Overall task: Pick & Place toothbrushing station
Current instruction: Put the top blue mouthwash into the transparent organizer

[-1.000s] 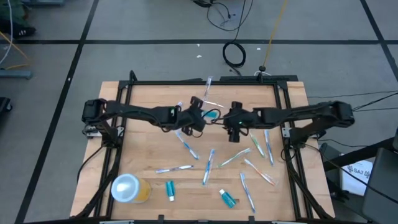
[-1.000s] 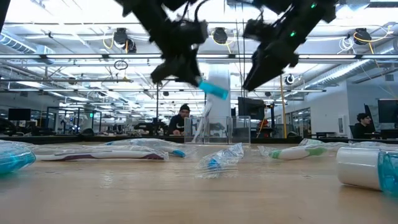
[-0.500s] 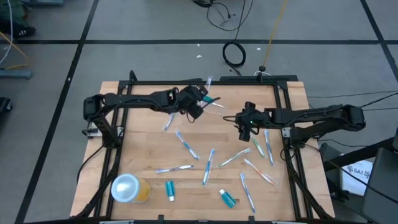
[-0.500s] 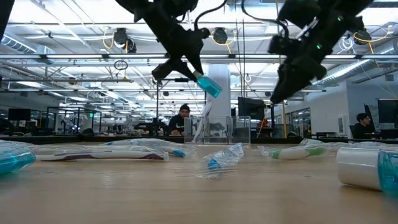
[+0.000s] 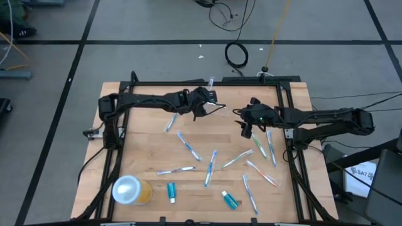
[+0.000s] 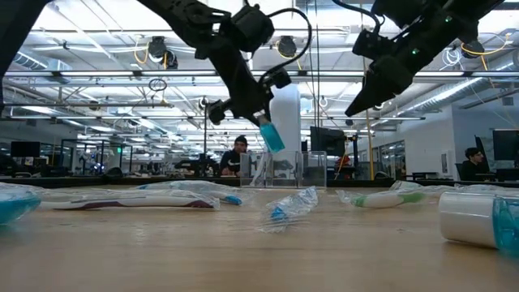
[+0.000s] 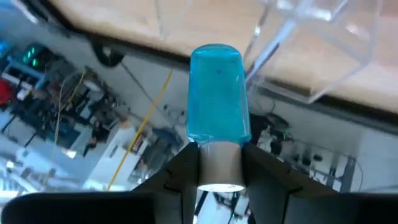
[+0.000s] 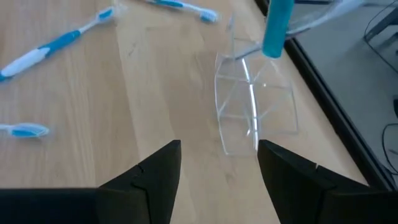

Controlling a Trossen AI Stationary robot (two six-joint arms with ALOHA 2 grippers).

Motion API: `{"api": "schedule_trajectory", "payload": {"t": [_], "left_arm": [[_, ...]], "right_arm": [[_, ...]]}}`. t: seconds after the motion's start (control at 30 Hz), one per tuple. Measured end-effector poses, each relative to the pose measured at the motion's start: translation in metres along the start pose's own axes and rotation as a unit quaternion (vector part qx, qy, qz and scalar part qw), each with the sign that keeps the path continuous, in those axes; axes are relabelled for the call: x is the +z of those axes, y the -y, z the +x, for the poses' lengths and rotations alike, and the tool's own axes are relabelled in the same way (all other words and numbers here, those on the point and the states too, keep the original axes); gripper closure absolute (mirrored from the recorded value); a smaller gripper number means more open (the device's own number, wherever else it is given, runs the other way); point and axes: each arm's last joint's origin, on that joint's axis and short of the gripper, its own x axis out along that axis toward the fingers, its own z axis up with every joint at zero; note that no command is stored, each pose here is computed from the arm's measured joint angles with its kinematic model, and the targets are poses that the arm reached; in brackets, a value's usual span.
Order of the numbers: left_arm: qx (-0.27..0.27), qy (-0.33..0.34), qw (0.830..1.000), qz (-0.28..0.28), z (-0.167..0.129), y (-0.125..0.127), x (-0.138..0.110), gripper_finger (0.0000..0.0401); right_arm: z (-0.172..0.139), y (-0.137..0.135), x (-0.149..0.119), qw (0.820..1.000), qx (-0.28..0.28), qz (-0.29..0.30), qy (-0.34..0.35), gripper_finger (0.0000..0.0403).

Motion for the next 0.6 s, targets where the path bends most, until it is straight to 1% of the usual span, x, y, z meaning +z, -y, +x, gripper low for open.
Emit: {"api": "schedule_trajectory", "payload": {"t": [0.07,0.13,0.3,0.4,0.47,0.6], "left_arm": [[-0.001,0.007,1.0,0.015,0.005,0.0,0.004,0.0288],[0.006,0.021,1.0,0.019,0.006,-0.001,0.006,0.0288],[0.027,0.036,0.999,0.022,-0.001,-0.007,0.012,0.0288],[0.017,0.052,0.998,0.036,-0.003,-0.005,0.017,0.0288],[0.001,0.069,0.997,0.042,-0.002,-0.001,0.018,0.0288],[-0.014,0.088,0.996,0.011,-0.001,0.004,0.018,0.0288]], "right_arm": [[0.0,0.0,0.0,1.0,0.0,-0.001,0.0,0.0197],[0.0,0.0,0.0,1.0,0.0,-0.005,0.0,0.0197],[0.0,0.0,0.0,1.0,0.0,-0.025,0.001,0.0197],[0.0,0.0,0.0,1.0,0.0,-0.026,0.002,0.0197],[0.0,0.0,0.0,1.0,0.0,-0.026,0.002,0.0197],[0.0,0.0,0.0,1.0,0.0,-0.026,0.002,0.0197]]}}
